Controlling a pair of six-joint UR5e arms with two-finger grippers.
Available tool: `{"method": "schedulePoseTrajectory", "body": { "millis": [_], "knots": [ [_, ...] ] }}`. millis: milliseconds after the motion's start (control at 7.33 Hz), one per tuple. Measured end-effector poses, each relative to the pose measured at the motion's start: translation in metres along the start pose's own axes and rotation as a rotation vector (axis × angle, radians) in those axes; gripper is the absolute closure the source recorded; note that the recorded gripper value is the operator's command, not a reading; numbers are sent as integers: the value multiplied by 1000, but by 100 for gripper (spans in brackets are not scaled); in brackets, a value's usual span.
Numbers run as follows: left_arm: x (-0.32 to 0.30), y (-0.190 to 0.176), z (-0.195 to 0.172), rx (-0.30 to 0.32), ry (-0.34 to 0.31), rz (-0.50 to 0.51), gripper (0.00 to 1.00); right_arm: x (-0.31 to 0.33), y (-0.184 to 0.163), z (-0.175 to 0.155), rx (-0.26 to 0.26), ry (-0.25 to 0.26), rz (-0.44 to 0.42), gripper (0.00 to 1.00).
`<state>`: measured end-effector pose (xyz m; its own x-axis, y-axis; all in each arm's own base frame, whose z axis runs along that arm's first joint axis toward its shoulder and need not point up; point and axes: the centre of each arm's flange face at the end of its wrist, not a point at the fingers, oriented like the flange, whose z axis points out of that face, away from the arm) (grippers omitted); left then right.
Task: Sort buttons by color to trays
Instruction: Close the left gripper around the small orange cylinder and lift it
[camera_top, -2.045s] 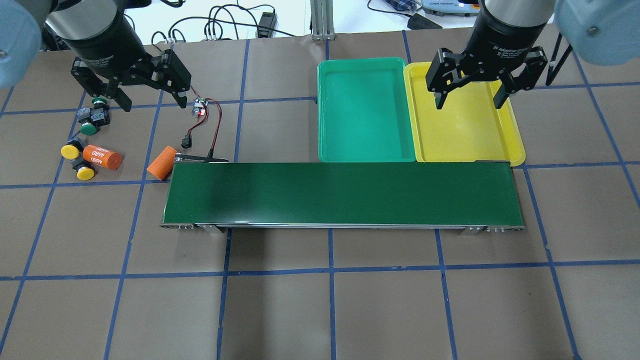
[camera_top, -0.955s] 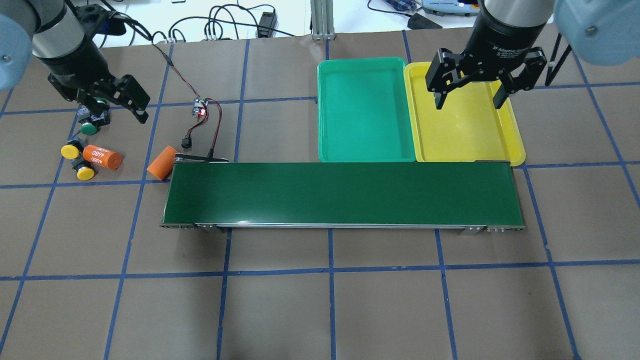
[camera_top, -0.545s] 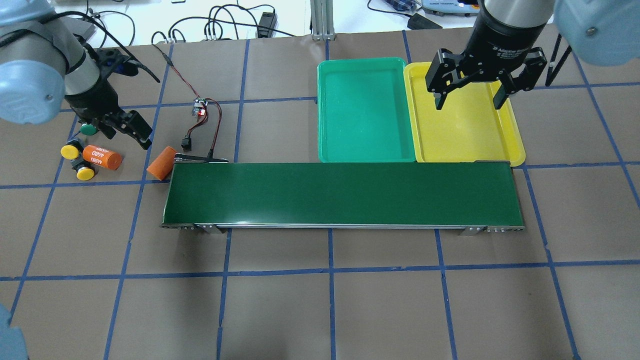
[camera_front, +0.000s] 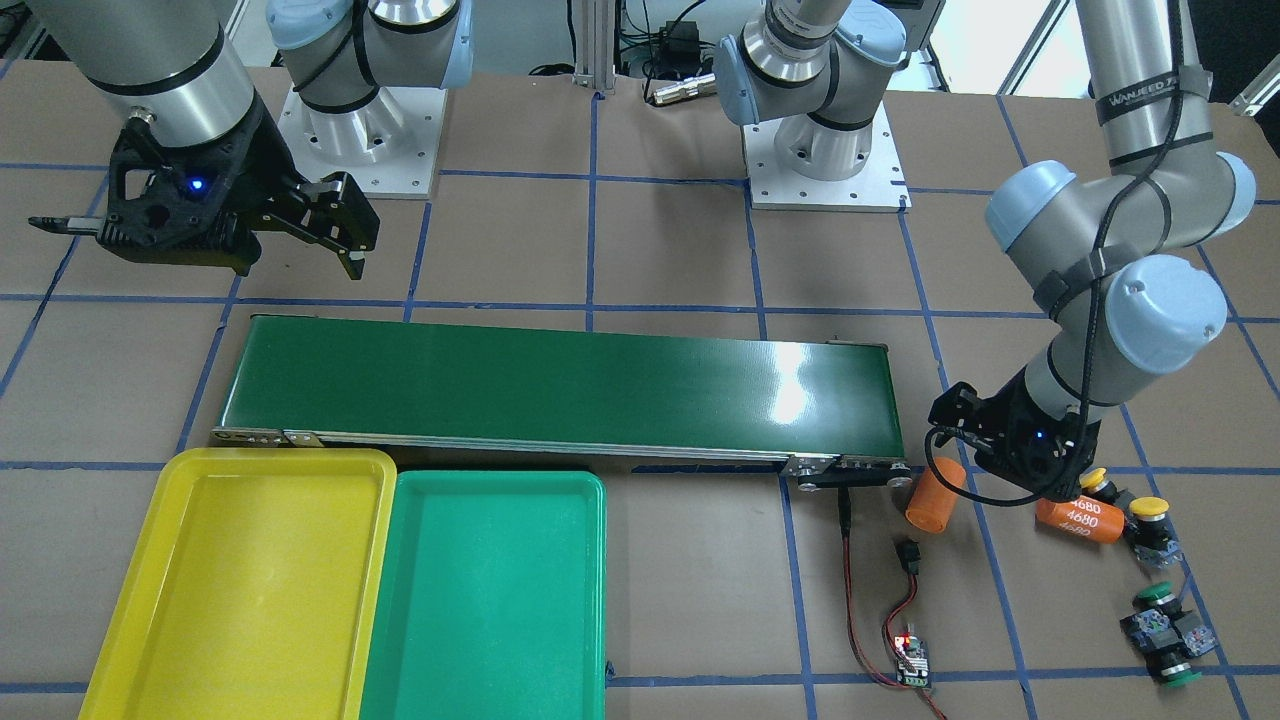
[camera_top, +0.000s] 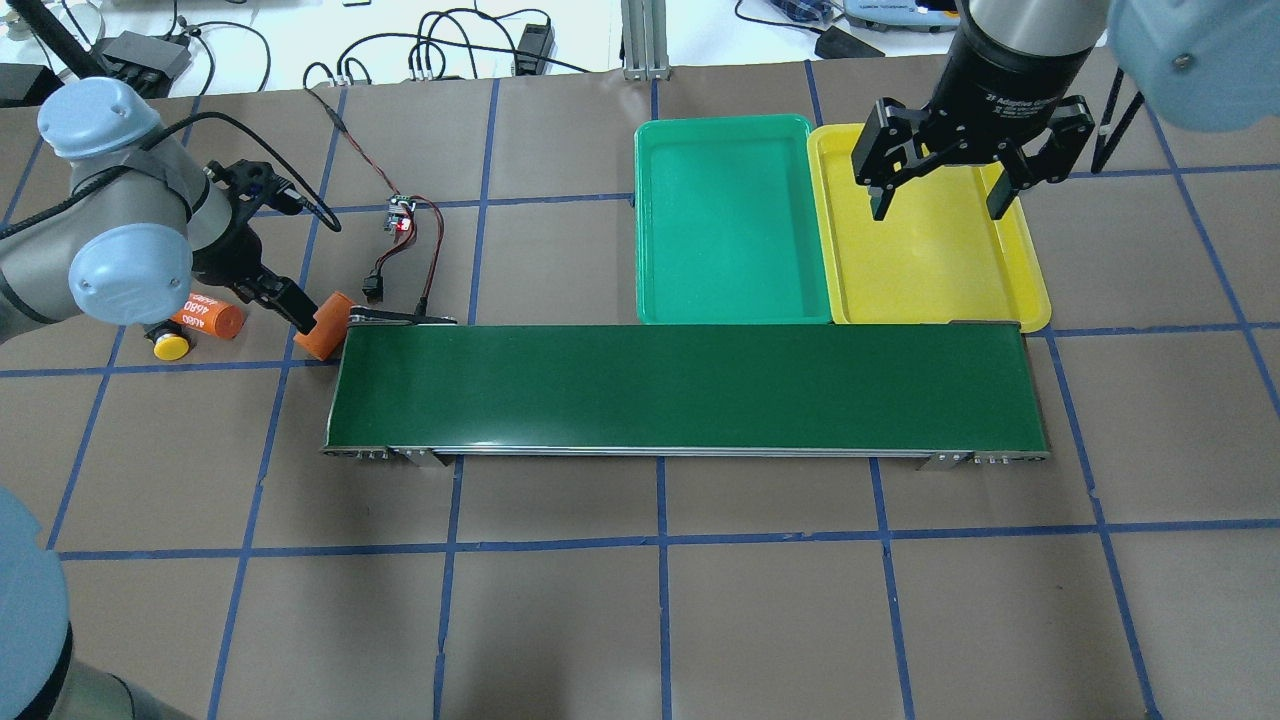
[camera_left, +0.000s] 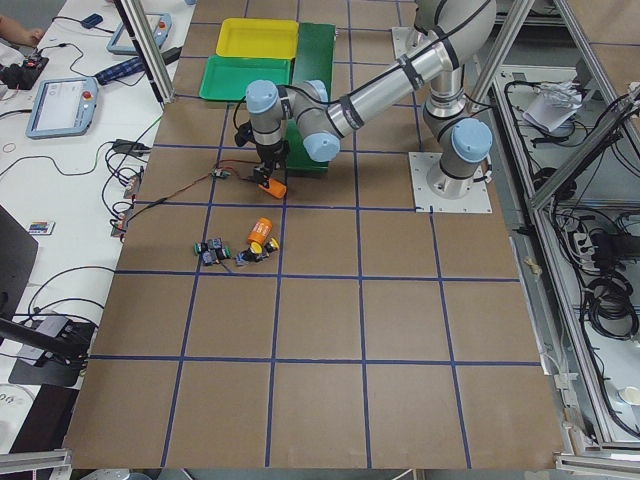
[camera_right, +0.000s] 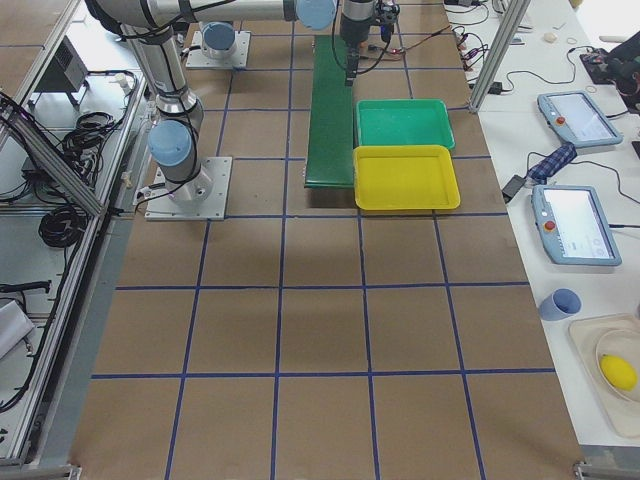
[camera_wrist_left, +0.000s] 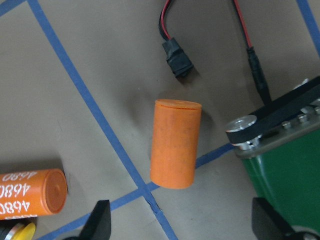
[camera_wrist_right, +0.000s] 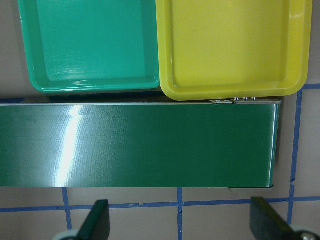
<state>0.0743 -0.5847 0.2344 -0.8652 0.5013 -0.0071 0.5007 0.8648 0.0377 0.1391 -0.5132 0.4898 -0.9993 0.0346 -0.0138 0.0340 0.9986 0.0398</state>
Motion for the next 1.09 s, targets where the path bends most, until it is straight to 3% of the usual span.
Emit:
{"method": "schedulePoseTrajectory", "body": {
  "millis": [409,545,682,818,955,1091],
  "knots": [
    [-9,1,39,25,85,40,0,0,0,0,0,0,0,0],
    [-7,0,42,29,101,36,10,0,0,0,0,0,0,0],
    [-7,0,45,29,112,31,43,0,0,0,0,0,0,0],
    [-9,2,50,25,121,25,91,0,0,0,0,0,0,0],
    [-12,2,54,22,126,22,100,0,0,1,-1,0,0,0],
    [-14,3,52,23,123,27,100,0,0,1,-1,0,0,0]
  ]
}}
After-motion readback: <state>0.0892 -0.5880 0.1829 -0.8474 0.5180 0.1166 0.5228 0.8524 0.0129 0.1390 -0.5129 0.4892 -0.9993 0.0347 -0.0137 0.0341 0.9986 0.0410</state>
